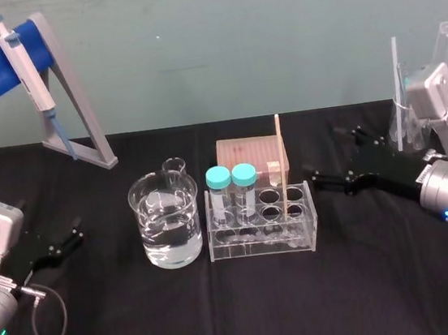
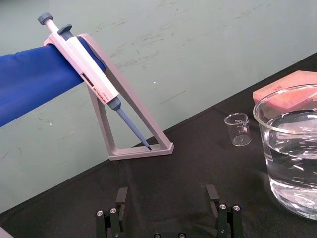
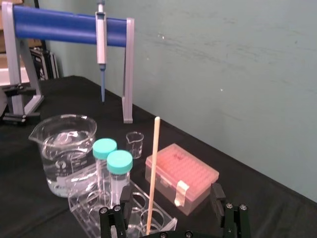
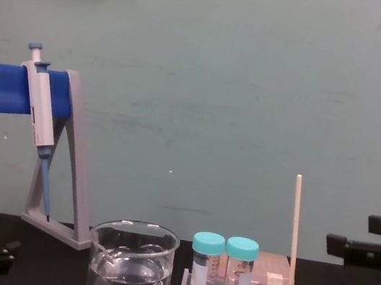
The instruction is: Hold the thermometer with one hand and immerse one end into the beaker, then reinsert it into the test tube rack.
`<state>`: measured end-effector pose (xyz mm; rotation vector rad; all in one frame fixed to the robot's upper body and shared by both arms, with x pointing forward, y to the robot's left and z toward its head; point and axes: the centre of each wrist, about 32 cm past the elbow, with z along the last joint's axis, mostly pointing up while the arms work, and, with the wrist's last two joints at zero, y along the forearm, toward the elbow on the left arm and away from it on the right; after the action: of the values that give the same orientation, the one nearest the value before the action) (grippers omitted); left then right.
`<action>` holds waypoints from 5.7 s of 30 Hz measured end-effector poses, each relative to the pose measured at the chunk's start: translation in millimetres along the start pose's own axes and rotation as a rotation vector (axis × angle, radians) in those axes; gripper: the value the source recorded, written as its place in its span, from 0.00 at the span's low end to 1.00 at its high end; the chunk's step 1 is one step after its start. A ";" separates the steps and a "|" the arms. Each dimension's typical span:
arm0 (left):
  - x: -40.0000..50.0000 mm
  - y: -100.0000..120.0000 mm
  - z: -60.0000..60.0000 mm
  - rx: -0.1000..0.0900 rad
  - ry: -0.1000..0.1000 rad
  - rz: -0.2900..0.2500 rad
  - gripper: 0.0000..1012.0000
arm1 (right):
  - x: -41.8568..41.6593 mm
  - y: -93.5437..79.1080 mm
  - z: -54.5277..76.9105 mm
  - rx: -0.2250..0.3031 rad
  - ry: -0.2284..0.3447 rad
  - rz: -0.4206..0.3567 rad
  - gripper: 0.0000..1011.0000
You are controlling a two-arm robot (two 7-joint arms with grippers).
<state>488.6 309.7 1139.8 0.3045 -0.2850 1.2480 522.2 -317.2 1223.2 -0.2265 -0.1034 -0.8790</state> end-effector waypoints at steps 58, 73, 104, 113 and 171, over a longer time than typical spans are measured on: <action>0.0 0.0 0.0 0.000 0.000 0.000 0.99 | -8.4 76.8 -14.3 0.070 0.171 0.060 0.33; 0.0 0.0 0.0 0.000 0.000 0.000 0.99 | -10.2 75.3 -13.2 0.068 0.153 0.055 0.05; 0.0 0.0 0.0 0.000 0.000 0.000 0.99 | 4.8 53.0 70.6 0.362 0.072 0.022 0.05; 0.0 0.0 0.0 0.000 0.000 0.000 0.99 | -26.2 89.6 116.1 0.429 0.065 0.200 0.05; 0.0 0.0 0.0 0.000 0.000 0.000 0.99 | -85.3 183.8 30.5 0.169 0.118 0.293 0.05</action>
<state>488.6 309.7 1139.8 0.3046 -0.2850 1.2480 610.2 -132.7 1209.0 -0.0291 -0.0328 -0.5867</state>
